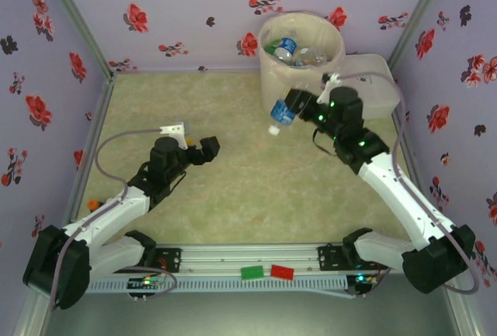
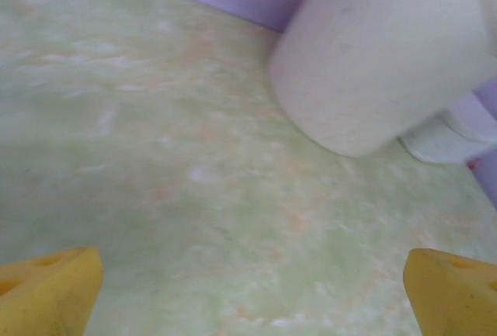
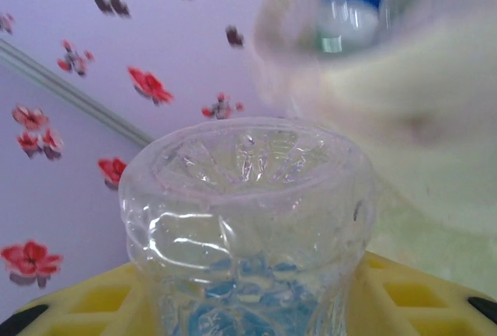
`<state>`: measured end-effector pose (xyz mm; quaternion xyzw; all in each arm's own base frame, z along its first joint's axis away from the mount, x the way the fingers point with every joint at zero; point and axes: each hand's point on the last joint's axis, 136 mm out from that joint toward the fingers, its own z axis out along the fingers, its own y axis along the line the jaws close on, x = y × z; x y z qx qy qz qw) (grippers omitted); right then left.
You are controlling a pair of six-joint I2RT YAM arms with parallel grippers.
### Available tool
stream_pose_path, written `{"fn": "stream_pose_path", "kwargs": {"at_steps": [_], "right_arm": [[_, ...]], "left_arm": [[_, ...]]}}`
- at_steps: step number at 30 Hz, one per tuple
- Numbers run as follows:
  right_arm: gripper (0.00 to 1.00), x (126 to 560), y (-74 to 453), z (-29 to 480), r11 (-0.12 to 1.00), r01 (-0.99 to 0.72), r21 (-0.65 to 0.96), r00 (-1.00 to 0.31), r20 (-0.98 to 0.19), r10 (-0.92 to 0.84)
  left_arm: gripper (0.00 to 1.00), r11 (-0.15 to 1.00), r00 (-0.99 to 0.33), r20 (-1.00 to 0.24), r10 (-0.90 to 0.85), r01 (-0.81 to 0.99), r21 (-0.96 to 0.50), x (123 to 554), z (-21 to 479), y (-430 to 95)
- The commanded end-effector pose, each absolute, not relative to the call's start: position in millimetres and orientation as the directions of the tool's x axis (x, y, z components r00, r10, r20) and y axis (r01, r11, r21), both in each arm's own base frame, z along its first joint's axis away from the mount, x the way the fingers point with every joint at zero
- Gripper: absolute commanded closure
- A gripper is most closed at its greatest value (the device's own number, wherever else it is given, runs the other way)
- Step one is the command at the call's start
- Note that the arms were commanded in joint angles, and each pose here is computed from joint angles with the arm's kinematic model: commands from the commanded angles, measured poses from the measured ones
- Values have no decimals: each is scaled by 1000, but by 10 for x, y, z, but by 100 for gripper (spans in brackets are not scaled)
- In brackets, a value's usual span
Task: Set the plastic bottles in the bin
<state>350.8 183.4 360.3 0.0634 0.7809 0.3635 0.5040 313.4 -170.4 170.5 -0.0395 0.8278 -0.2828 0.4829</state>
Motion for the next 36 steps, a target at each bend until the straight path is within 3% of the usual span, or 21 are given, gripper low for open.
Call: {"fn": "stream_pose_path", "kwargs": {"at_steps": [1,9,14,27,36], "right_arm": [[51,3638,1631,4039,775,-277,568,-400,-801,445],[51,4300,1213,4782,834,-206,512,-193,-857,479],[51,4756,1066,4792,869,-124,480,-144,-875,462],[52,5655,983,3896,885,38,464,-311,-836,452],[47,5837,963,3499,862,91,499,-396,-776,491]], "left_arm": [[0,838,-589,-700,-404,68,-541,3071,1351,-1520],[0,829,-624,-654,-427,19,-559,2898,1133,-1444],[0,834,-620,-662,-421,23,-552,2866,1159,-1414],[0,841,-623,-662,-416,13,-541,2817,1178,-1361],[0,843,-620,-666,-415,14,-538,2802,1220,-1344]]}}
